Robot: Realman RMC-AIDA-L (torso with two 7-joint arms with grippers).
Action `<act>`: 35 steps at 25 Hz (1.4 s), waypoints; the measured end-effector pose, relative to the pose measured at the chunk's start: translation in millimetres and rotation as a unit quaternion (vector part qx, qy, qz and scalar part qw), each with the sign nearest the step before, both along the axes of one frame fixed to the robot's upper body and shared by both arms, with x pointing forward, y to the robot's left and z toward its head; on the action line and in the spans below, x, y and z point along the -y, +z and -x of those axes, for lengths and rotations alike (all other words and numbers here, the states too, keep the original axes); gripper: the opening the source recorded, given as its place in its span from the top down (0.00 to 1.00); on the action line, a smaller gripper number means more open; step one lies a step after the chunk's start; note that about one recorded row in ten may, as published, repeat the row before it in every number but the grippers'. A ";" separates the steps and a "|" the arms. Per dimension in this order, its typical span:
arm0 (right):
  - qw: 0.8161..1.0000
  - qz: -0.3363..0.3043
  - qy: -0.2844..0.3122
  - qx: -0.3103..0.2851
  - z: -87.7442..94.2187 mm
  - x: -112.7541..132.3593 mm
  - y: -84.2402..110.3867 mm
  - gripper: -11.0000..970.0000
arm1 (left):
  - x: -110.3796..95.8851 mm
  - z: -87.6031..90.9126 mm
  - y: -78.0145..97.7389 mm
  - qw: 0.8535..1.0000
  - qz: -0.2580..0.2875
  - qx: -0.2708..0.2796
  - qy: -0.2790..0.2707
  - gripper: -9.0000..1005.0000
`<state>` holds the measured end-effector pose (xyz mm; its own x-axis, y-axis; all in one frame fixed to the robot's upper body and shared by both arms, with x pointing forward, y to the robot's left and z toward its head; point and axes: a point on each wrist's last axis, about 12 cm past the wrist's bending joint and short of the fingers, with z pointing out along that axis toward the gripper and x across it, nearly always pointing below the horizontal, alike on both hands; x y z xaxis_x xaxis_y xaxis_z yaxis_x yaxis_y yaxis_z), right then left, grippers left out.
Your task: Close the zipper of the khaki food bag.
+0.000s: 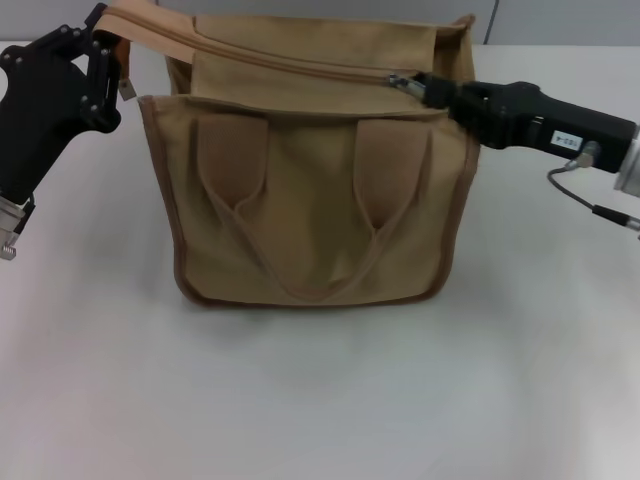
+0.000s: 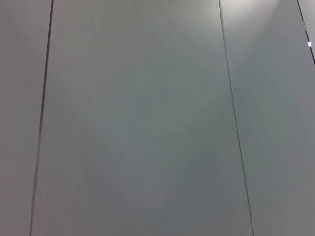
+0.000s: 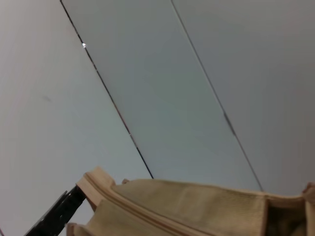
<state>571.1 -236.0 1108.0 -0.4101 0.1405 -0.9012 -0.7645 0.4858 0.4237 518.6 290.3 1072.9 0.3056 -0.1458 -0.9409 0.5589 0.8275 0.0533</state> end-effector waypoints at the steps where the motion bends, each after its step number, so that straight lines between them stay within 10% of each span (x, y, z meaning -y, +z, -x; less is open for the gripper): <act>1: 1.000 0.000 -0.002 0.000 0.5 2.1 -0.2 0.99 | -0.1 -0.1 -0.2 1.000 0.000 -0.001 0.001 0.97; 18: 1.000 -0.002 -0.001 0.024 7.6 11.1 -1.7 0.95 | -1.3 -0.4 -0.7 1.000 -0.002 -0.003 0.004 0.97; 28: 0.998 -0.021 -0.019 0.048 14.3 26.3 -0.4 0.77 | 0.4 0.9 -2.1 1.000 -0.001 -0.006 0.001 0.97; 35: 0.985 -0.049 0.015 0.166 58.1 49.3 -5.5 0.47 | -0.3 1.5 -2.4 1.000 0.001 -0.007 0.001 0.97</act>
<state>513.0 -285.3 1102.5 -0.1012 0.2262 -0.9688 -0.8823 0.4295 0.1925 517.1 290.6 1070.5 0.2921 -0.1476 -0.9449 0.5572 0.8293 0.0427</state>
